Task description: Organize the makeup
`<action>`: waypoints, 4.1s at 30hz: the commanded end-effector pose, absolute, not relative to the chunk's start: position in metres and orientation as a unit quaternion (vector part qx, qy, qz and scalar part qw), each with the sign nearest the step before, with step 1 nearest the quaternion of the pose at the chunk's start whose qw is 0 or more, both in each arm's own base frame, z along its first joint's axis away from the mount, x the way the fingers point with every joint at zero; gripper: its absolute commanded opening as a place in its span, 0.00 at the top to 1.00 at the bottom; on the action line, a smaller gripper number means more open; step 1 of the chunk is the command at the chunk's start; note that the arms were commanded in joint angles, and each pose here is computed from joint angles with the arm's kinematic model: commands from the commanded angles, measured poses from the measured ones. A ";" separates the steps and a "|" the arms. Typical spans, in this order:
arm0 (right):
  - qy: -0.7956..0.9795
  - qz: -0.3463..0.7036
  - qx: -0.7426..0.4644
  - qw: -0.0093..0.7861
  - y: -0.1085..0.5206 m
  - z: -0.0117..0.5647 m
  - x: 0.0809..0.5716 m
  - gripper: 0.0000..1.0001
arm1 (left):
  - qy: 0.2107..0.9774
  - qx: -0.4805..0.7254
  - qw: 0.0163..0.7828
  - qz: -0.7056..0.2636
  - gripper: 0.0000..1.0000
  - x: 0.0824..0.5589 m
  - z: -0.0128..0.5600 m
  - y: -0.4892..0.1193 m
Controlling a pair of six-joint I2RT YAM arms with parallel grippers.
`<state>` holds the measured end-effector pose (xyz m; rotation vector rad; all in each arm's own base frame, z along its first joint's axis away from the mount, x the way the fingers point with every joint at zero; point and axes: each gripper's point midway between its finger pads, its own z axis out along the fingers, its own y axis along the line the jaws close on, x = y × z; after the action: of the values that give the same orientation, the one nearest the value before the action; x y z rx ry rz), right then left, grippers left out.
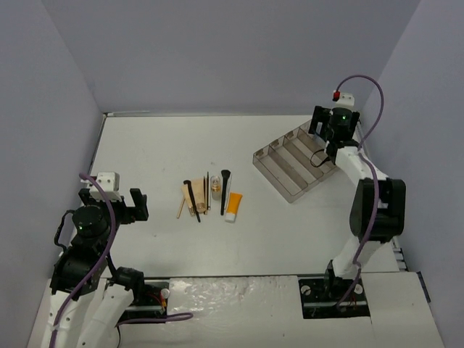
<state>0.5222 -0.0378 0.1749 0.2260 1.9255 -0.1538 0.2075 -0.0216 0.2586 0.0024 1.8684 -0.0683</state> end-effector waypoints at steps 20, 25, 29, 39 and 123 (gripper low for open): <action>0.765 0.251 -0.314 0.503 0.332 0.179 0.335 0.00 | 0.797 -0.007 0.603 -0.035 0.03 0.221 0.268 -0.024; 0.757 0.260 -0.354 0.484 0.360 0.152 0.332 0.01 | 0.799 -0.007 0.600 -0.035 0.03 0.222 0.267 -0.025; 0.759 0.260 -0.362 0.474 0.370 0.135 0.335 0.04 | 0.798 -0.006 0.601 -0.035 0.03 0.222 0.267 -0.025; 0.762 0.252 -0.364 0.473 0.378 0.113 0.344 0.19 | 0.798 -0.006 0.602 -0.035 0.03 0.222 0.268 -0.025; 0.790 -0.112 0.190 0.573 -0.109 0.121 0.517 0.92 | 0.799 -0.001 0.599 -0.041 0.03 0.223 0.267 -0.028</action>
<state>0.4911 -0.1015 0.0763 0.4647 2.0114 -0.2694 0.2129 -0.0241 0.2509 0.0114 1.9085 -0.0675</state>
